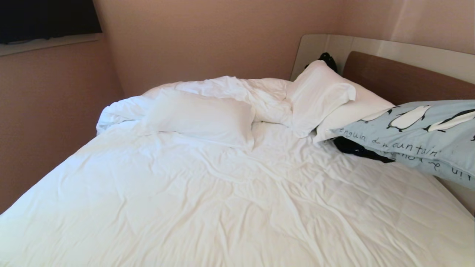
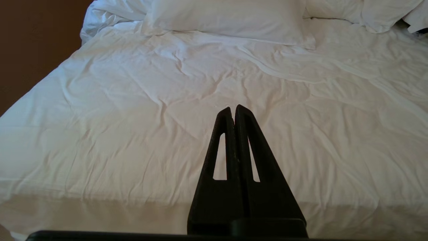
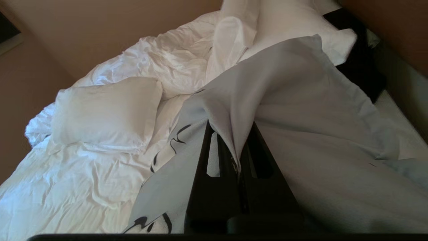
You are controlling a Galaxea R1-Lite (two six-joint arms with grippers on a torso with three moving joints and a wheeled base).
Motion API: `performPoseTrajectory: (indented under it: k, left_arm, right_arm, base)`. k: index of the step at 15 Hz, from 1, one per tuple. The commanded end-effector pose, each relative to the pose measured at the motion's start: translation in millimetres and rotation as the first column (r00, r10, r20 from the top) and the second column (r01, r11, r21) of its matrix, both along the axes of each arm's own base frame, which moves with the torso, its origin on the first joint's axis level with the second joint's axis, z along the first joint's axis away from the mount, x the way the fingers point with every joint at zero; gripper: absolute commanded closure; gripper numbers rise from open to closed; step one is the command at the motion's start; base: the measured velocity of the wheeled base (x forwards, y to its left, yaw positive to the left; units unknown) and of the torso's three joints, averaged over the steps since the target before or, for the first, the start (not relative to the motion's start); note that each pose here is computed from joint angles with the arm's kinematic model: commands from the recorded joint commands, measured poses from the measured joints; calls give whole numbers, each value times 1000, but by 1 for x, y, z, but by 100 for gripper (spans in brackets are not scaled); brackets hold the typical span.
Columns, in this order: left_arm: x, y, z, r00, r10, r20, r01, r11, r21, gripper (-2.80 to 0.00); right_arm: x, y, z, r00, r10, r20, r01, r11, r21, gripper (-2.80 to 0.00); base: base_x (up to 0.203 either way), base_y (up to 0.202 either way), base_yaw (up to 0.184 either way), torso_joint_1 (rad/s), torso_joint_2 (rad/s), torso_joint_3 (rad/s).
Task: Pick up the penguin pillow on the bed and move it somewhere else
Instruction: Move to the head of the bed, then place the pillow at the bedside
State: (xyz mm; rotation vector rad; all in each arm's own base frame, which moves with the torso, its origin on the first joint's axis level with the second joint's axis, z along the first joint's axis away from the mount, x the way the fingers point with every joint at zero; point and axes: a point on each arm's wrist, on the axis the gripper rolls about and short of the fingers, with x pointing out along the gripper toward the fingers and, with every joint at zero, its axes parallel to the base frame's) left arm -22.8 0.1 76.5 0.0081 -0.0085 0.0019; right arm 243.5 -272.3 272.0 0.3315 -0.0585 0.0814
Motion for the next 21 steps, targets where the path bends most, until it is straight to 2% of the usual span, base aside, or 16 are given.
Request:
performPoseTrajectory:
  k: [1, 5, 12, 17, 21]
  left_arm:
    - [0, 0, 0, 1000, 0, -1, 0, 1000, 0, 0]
    - [0, 0, 0, 1000, 1, -1, -1, 1000, 0, 0]
    - [0, 0, 0, 1000, 0, 1, 0, 1000, -3, 0]
    - [0, 0, 0, 1000, 0, 0, 0, 1000, -3, 0]
    - [0, 0, 0, 1000, 0, 1, 0, 1000, -3, 0]
  right_arm:
    - [0, 1, 2, 1000, 9, 4, -9, 1000, -4, 0]
    - [1, 0, -1, 1000, 10, 0, -10, 1000, 0, 0]
    - [3, -3, -4, 1000, 10, -6, -10, 1000, 8, 0]
    - [10, -9, -13, 1000, 10, -18, -9, 1000, 24, 0]
    - [29, -19, -28, 999, -13, -34, 15, 998, 59, 0]
  base:
    - [0, 0, 0, 0, 0, 0]
    - [0, -13, 1, 0, 1, 1]
    - [0, -159, 0, 2, 2, 3]
    - [0, 0, 0, 0, 0, 0]
    - [0, 0, 0, 0, 0, 0]
